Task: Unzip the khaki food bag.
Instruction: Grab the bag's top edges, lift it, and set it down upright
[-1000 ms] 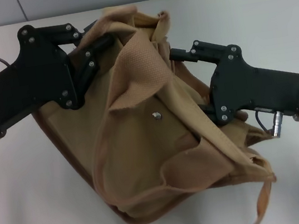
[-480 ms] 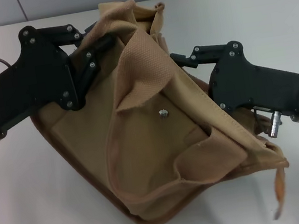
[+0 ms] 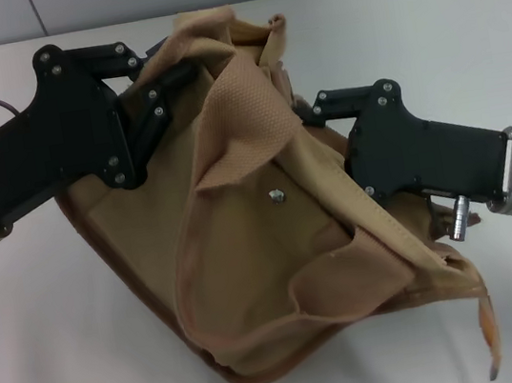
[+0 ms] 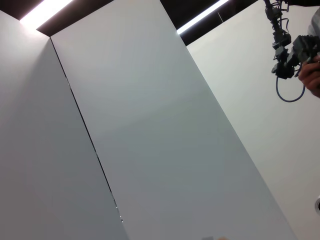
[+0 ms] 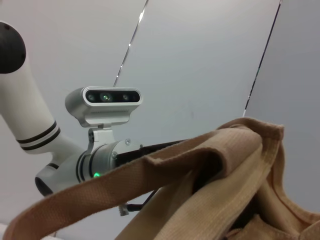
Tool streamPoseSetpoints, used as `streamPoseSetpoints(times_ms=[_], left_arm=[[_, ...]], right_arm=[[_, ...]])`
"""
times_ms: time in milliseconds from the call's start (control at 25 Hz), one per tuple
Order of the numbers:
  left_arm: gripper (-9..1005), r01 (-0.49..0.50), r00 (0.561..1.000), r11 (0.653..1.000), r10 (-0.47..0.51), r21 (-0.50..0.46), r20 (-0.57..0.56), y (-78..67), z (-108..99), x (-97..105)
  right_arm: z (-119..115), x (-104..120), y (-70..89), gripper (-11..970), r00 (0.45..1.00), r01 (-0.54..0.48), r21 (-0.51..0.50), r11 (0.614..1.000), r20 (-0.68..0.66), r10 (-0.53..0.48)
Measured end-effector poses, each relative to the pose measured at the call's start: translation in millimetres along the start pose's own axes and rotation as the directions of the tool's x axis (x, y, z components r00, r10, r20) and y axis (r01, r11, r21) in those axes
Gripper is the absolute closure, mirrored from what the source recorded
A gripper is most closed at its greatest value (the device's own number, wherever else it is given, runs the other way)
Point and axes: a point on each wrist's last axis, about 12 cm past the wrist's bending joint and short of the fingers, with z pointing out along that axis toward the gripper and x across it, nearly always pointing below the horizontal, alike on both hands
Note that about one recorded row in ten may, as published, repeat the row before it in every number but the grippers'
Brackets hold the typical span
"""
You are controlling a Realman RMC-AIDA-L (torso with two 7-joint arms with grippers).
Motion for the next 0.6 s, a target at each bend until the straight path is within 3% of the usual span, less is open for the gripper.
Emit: streamPoseSetpoints(times_ms=[320, 400, 600], left_arm=[[918, 0.0, 1.0, 1.0, 0.0, 0.0, 0.0, 0.1, 0.2, 0.0], [918, 0.0, 1.0, 1.0, 0.0, 0.0, 0.0, 0.2, 0.2, 0.0], [918, 0.0, 1.0, 1.0, 0.0, 0.0, 0.0, 0.1, 0.2, 0.0]], right_arm=[[1.2, 1.9, -1.2, 656, 1.0, -0.004, -0.003, 1.0, -0.019, 0.004], [1.5, 2.5, -1.7, 862, 1.0, -0.005, -0.001, 1.0, -0.023, 0.005], [1.5, 2.7, -1.7, 942, 1.0, -0.006, -0.001, 1.0, -0.025, 0.006]])
